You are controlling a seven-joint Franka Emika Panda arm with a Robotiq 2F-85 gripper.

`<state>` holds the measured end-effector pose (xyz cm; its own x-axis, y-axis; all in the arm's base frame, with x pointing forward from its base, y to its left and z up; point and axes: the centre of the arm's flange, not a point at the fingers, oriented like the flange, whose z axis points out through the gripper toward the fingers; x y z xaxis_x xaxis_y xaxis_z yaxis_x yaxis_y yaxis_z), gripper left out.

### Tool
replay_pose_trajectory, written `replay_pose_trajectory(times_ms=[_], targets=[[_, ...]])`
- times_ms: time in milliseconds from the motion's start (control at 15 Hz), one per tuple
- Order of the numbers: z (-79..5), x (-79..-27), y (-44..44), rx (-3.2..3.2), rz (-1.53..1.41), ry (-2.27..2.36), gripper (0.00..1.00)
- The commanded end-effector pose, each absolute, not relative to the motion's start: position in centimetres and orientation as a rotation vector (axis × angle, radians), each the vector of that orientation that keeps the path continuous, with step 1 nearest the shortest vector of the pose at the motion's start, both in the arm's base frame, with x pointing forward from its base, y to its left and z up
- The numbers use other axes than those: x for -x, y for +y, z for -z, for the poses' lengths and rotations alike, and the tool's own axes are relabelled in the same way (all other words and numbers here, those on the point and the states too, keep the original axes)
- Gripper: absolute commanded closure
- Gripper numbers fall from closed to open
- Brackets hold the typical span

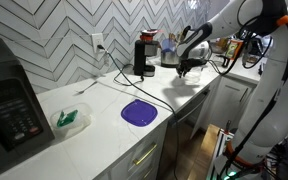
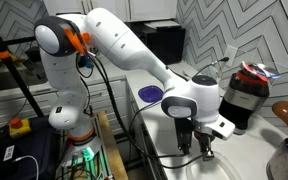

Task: Move the right bowl to the left

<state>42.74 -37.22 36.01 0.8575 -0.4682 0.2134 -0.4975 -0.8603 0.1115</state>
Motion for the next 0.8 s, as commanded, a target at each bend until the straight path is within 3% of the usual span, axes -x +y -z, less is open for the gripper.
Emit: replay_pose_trajectory(times_ms=[0, 67, 333, 733], targets=[[-37.4, -42.4, -36.6, -2.872, -0.206, -0.824, 0.94], [-38.1, -42.1, -35.6, -2.867, -0.193, -0.863, 1.00], [-41.5, -41.1, -32.6, -2.891, -0.111, -0.971, 0.98], [-49.0, -38.6, -22.8, -2.981, -0.410, -0.475, 0.98]])
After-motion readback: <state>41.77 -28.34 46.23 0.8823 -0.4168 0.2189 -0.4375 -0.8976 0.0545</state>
